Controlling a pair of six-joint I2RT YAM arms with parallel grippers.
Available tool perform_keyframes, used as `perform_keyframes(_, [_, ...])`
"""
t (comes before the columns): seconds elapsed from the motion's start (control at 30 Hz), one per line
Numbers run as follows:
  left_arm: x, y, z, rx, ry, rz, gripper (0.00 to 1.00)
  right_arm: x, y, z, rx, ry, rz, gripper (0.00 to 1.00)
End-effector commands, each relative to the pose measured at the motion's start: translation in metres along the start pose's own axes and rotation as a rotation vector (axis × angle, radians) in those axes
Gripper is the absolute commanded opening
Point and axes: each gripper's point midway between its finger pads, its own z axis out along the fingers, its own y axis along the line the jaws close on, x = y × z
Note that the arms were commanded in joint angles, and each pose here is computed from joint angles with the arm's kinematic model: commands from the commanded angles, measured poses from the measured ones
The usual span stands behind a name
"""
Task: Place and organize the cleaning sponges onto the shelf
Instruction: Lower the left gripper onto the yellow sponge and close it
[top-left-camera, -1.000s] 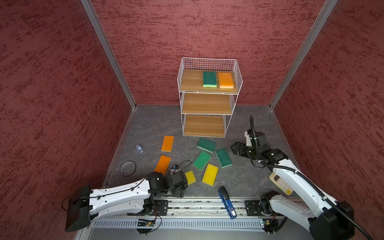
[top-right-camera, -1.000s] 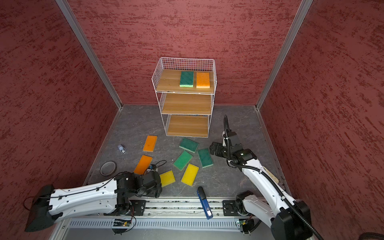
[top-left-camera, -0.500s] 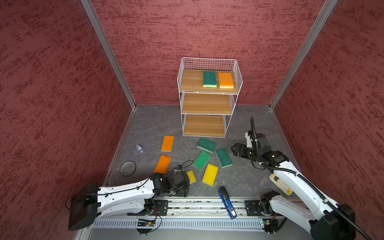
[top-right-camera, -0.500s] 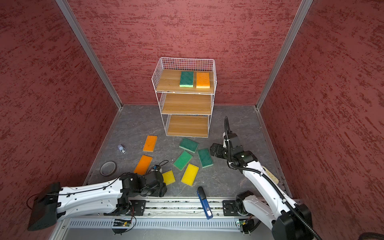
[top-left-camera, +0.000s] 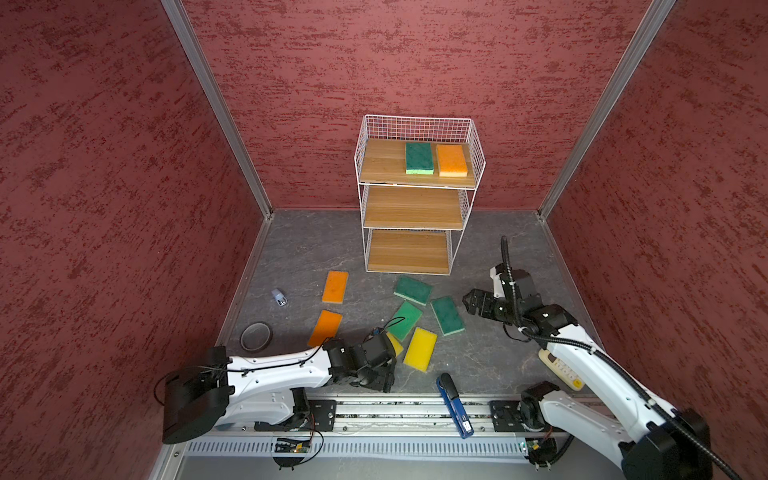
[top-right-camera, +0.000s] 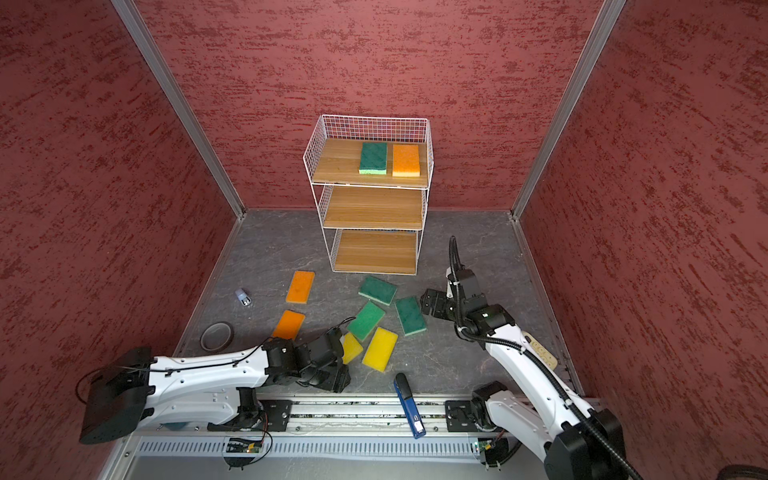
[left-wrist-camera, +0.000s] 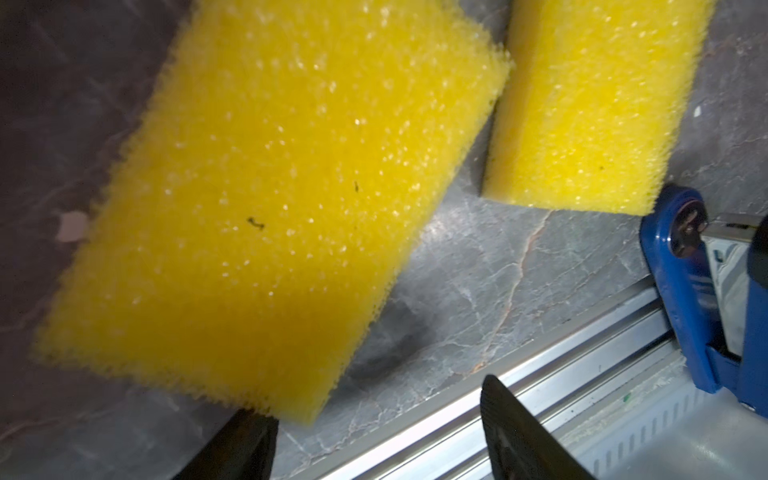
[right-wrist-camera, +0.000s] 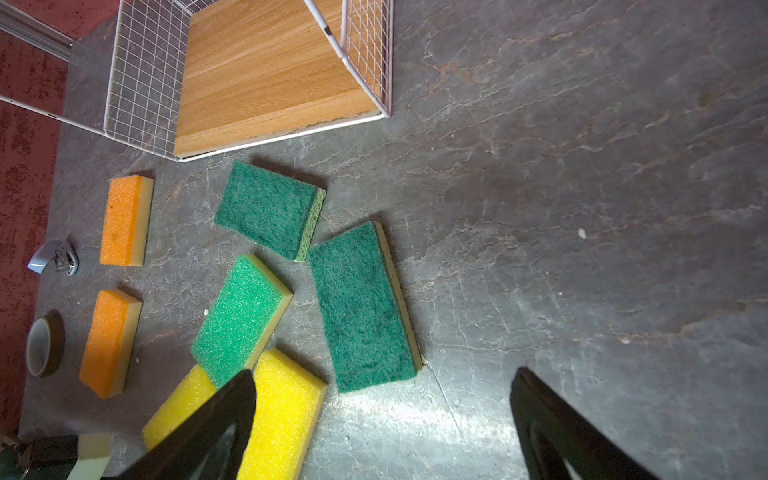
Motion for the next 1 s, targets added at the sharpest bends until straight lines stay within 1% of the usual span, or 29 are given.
perform_keyframes(0.0, [-0.006,-0.011,-0.007,0.012,-0.005,0.055,0.75,-0.008,-0.002,-0.004,0.004,-0.043,-0.005,0.96])
perform_keyframes(0.1, [-0.004,0.007,-0.017,-0.059,0.005,0.033,0.75,-0.008,-0.004,-0.006,0.014,-0.05,-0.013,0.96])
perform_keyframes(0.23, [-0.002,0.033,-0.033,-0.181,-0.008,0.007,0.8,-0.009,-0.005,-0.008,0.017,-0.057,-0.018,0.97])
perform_keyframes(0.4, [-0.01,0.049,-0.038,-0.285,-0.022,0.066,0.87,-0.008,-0.003,-0.005,0.007,-0.049,-0.017,0.96])
perform_keyframes(0.47, [-0.015,0.045,-0.033,-0.279,-0.017,0.11,0.91,-0.009,-0.002,-0.006,0.005,-0.053,-0.015,0.96])
perform_keyframes(0.53, [-0.021,0.043,-0.028,-0.284,-0.014,0.141,1.0,-0.009,-0.002,-0.008,0.005,-0.056,-0.015,0.97])
perform_keyframes(0.67, [-0.03,0.04,-0.018,-0.289,0.008,0.181,1.0,-0.011,-0.004,-0.012,0.025,-0.062,-0.017,0.97])
perform_keyframes(0.8, [-0.042,0.038,-0.015,-0.293,0.011,0.218,1.0,-0.012,-0.005,-0.014,0.029,-0.064,-0.017,0.97])
perform_keyframes(0.97, [-0.045,0.036,-0.006,-0.269,0.049,0.212,1.0,-0.012,-0.005,-0.016,0.032,-0.065,-0.015,0.97])
